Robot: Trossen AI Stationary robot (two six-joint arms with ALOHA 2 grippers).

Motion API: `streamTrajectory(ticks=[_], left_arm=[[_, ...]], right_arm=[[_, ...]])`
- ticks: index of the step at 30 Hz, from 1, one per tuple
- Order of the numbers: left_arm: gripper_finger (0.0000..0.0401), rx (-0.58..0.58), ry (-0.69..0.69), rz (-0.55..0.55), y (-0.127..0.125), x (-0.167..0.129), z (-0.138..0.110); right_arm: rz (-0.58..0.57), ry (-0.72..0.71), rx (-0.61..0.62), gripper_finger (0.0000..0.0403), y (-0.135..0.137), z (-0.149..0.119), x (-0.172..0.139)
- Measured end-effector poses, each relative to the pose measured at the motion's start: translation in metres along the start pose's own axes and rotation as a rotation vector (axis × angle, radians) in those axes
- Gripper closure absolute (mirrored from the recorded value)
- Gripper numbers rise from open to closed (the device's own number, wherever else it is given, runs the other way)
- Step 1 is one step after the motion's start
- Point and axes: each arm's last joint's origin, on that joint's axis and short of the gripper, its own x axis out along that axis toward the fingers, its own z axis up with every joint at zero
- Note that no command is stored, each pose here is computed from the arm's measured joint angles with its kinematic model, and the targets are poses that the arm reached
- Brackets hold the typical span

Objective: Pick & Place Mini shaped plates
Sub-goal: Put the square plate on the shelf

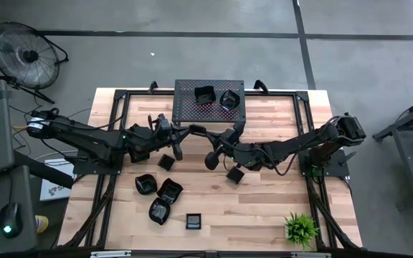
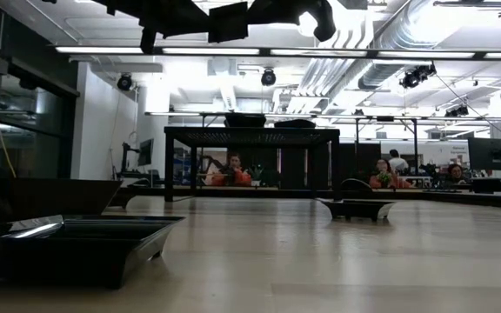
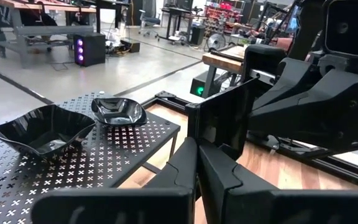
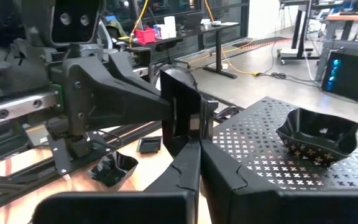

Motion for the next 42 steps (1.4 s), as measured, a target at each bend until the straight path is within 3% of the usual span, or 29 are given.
streamTrajectory(ticks=[12,16,32,42], left_arm=[[0.04,-0.001,0.001,-0.006,0.0,0.0,0.001],[0.0401,-0.033,0.025,0.029,0.012,-0.003,0.005],[0.0401,-0.347,0.361,0.144,0.125,0.0,0.009],[0.0401,-0.617,0.388,0.195,0.181,0.005,0.009]], right_arm=[[0.024,0.011,0.075,0.0289,0.0,0.0,0.001],[0.027,0.015,0.076,0.0267,-0.002,0.004,-0.002],[0.048,0.103,0.17,0.026,-0.017,0.031,-0.045],[0.11,0.165,0.119,0.026,-0.015,0.031,-0.063]])
